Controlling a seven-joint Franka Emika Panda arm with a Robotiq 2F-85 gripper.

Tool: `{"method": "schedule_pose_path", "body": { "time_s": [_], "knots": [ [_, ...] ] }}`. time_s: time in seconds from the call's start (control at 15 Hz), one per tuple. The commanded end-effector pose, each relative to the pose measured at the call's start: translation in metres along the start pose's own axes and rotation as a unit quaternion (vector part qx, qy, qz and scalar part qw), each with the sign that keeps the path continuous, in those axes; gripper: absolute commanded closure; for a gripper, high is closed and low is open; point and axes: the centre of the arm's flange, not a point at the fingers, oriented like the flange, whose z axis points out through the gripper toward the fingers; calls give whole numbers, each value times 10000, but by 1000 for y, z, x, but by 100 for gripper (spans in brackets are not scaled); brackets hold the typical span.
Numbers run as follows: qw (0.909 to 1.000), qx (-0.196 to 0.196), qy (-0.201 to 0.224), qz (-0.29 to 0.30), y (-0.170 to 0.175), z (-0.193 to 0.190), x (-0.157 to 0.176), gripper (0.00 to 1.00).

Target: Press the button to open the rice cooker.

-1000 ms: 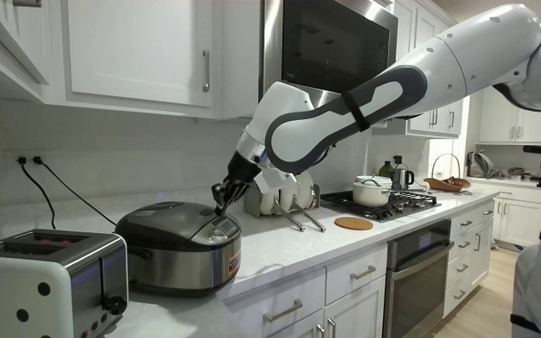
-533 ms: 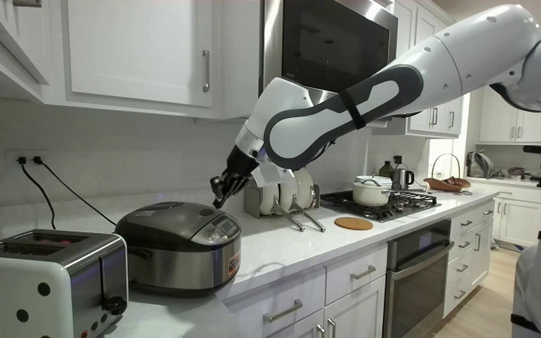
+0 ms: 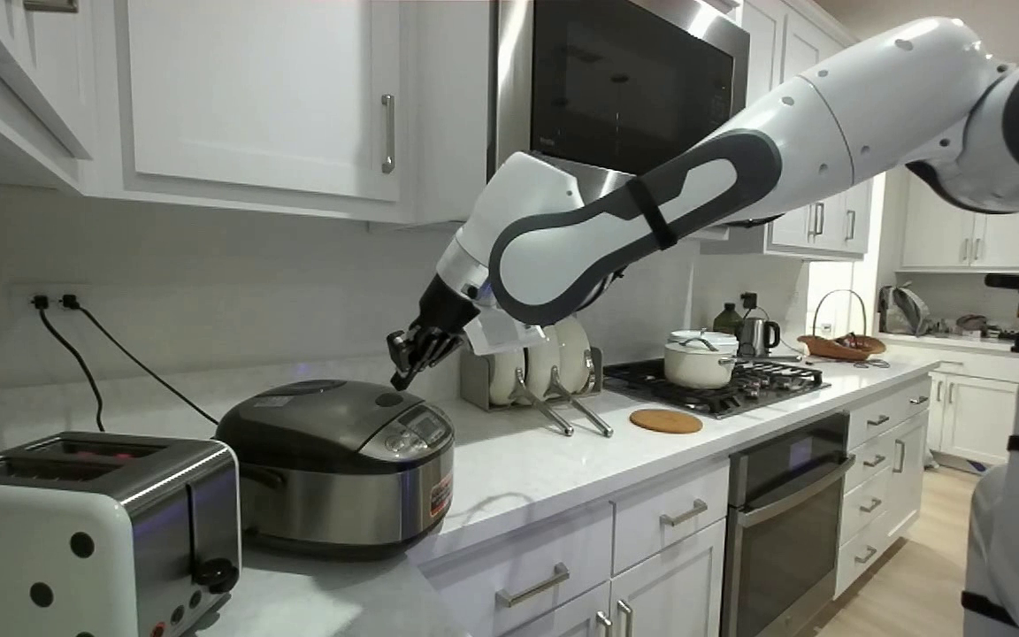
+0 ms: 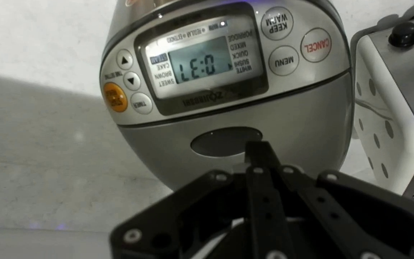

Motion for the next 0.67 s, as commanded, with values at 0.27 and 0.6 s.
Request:
{"method": "schedule_pose_path", "body": {
  "time_s": [0.27,0.6],
  "knots": [
    [9995,73,291,49,0,21,11,100],
    [9986,82,516,38,6,28,10,100]
  ]
}}
